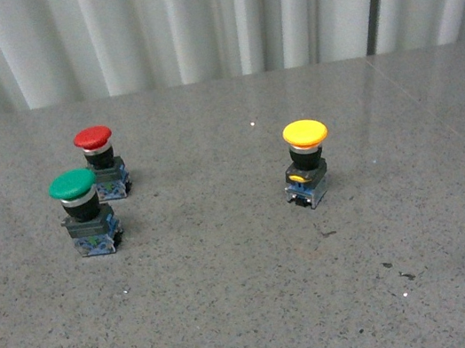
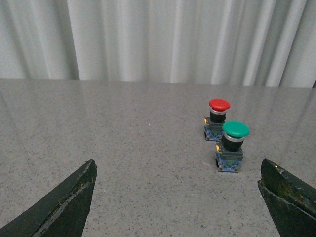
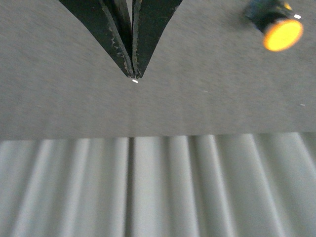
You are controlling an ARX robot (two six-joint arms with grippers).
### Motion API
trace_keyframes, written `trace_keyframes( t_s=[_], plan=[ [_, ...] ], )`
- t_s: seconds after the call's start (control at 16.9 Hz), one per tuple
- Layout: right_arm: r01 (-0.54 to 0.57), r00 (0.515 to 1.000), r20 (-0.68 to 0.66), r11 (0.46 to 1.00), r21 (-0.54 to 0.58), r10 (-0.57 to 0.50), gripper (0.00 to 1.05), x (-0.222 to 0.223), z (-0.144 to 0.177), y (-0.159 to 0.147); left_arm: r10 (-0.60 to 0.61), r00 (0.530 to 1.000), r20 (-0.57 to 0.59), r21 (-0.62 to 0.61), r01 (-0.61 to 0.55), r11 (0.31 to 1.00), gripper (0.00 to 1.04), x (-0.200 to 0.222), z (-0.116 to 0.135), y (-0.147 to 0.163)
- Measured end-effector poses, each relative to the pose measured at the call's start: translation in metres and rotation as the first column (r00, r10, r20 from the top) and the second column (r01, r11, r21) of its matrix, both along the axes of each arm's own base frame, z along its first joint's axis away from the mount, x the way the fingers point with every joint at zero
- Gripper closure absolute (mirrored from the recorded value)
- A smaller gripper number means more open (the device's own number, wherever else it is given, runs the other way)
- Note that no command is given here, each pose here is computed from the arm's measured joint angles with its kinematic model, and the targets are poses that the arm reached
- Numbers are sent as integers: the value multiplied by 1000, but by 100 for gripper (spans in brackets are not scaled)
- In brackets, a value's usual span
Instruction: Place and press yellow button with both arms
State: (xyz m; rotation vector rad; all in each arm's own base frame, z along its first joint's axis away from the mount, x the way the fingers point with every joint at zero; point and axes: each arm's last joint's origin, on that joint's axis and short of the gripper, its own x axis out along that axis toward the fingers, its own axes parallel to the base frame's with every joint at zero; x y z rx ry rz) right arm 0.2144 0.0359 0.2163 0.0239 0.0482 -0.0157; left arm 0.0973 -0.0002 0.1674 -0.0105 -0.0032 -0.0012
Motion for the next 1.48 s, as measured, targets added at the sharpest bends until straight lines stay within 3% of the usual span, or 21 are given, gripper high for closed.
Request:
trace_keyframes(
  t_s=[0.18,0.3,0.53,1.48],
  plan=[
    [-10,999,-46,1000,-9,9,103,-56,-20,-34,-1,1000,0,0,1,1000,7,0,0,0],
    [-9,997,73,1000,-14,10,103,-73,-11,-37,-1,1000,0,0,1,1000,7,0,0,0],
    [-15,999,30,1000,-17,16,103,-83,-31,-36,0,1000,0,0,0,1000,7,0,0,0],
    [-15,998,60,1000,-18,16,103,-107,-47,-36,-1,1000,0,0,1,1000,7,0,0,0]
  ],
)
